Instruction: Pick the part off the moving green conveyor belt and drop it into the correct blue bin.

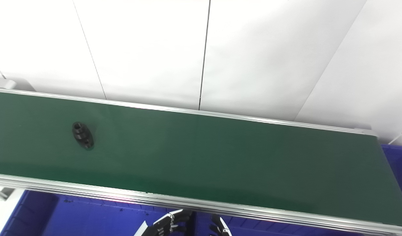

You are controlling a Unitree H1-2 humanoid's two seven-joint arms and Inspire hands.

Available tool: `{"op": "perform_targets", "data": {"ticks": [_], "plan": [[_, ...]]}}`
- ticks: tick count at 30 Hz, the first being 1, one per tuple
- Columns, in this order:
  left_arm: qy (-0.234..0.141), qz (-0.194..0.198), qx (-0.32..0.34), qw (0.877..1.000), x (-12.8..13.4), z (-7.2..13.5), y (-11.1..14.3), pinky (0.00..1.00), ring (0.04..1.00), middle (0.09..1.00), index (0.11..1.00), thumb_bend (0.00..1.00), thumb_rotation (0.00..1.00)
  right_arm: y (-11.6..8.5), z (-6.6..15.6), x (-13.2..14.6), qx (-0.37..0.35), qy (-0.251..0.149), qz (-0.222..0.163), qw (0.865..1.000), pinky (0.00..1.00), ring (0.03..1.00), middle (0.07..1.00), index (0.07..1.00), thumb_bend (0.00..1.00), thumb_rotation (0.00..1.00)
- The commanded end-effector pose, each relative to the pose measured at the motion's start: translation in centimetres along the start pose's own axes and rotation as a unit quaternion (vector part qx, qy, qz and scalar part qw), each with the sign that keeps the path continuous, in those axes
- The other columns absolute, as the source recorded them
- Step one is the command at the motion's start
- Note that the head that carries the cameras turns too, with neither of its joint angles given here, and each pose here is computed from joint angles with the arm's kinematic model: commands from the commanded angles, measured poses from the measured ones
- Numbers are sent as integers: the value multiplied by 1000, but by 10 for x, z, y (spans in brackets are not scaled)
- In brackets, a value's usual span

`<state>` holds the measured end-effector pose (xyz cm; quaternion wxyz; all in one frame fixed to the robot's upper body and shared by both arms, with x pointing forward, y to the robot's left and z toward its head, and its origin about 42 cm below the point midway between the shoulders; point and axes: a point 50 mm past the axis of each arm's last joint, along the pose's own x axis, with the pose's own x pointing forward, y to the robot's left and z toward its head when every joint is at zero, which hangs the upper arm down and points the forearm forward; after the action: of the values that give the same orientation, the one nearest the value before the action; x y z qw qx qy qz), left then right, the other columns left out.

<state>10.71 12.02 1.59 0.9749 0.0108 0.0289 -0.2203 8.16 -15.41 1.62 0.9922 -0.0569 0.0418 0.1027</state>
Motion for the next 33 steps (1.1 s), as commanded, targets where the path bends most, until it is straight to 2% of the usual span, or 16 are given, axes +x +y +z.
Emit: {"op": "perform_targets", "data": {"ticks": [1,16,26,28,30,33], "plan": [[-29,2,5,1000,2,8,-1,752,852,866,815,875,684,-1,7,1,6,-29,-3,1000,789,878,916,919,883,1000],[-36,2,3,999,4,10,-3,746,852,871,817,876,688,-4,8,0,3,-32,-3,999,792,881,924,928,881,998],[-40,11,-4,999,8,12,-1,774,877,886,821,883,701,-12,16,2,-20,-54,-14,998,785,888,937,935,832,1000],[-43,15,-5,999,10,13,-1,775,878,886,821,880,704,-15,20,2,-16,-61,-18,998,793,890,935,933,837,1000],[-45,18,-6,999,12,13,-1,761,869,881,815,889,715,-19,27,2,-10,-72,-21,997,818,900,934,938,905,1000],[-47,18,-8,999,16,14,-4,766,870,880,814,886,717,-26,40,3,-2,-92,-29,995,844,910,935,944,941,999]]}}
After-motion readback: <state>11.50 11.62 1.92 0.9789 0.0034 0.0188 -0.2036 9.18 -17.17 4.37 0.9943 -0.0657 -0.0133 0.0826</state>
